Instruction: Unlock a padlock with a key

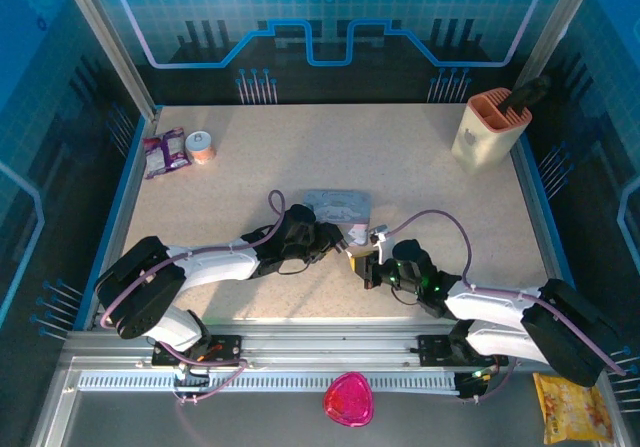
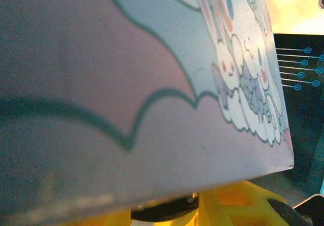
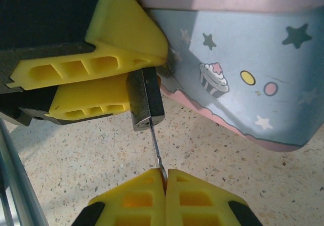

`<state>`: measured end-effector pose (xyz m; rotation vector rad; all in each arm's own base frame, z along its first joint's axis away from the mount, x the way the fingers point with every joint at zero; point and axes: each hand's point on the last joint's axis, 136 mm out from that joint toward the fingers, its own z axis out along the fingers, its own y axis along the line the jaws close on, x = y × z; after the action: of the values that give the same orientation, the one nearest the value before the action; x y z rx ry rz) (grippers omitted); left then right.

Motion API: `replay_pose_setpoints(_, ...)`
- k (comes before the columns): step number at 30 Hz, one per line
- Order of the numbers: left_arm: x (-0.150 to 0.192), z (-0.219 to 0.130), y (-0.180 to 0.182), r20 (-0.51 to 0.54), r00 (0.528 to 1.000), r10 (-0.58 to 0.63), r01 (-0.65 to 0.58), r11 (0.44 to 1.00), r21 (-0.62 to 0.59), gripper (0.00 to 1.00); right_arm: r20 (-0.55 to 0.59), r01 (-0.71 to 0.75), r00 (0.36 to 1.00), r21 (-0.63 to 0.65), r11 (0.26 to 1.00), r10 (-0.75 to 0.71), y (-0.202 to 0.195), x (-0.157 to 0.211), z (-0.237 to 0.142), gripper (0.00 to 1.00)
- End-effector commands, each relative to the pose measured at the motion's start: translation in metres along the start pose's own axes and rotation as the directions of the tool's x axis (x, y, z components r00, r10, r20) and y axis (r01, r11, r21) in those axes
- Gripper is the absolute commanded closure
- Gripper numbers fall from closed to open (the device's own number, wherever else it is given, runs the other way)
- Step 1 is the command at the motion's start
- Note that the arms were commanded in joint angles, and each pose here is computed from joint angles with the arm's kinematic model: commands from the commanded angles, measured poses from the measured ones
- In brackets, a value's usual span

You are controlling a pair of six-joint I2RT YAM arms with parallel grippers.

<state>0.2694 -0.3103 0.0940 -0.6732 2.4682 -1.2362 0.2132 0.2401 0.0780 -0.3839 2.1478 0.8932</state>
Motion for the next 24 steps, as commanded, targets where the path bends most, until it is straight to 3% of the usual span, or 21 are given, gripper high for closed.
replay_pose_setpoints(1, 0.022, 0.001, -0.016, -0.091, 0.996, 0.006, -0.001, 0.999, 0.053, 0.91, 0.097, 0.041, 0.994, 0.0, 0.999, -0.04, 0.009, -0.033, 0.0, 1.0)
replay_pose_setpoints(11, 0.025, 0.004, -0.016, -0.105, 0.994, 0.008, -0.003, 0.999, 0.047, 0.92, 0.128, -0.094, 0.985, -0.166, 0.982, 0.116, 0.022, -0.046, 0.0, 1.0)
replay_pose_setpoints(24, 0.033, 0.005, -0.015, -0.127, 0.992, 0.013, -0.008, 0.999, 0.042, 0.92, 0.147, -0.062, 0.986, -0.135, 0.989, 0.082, 0.016, -0.052, 0.004, 1.0)
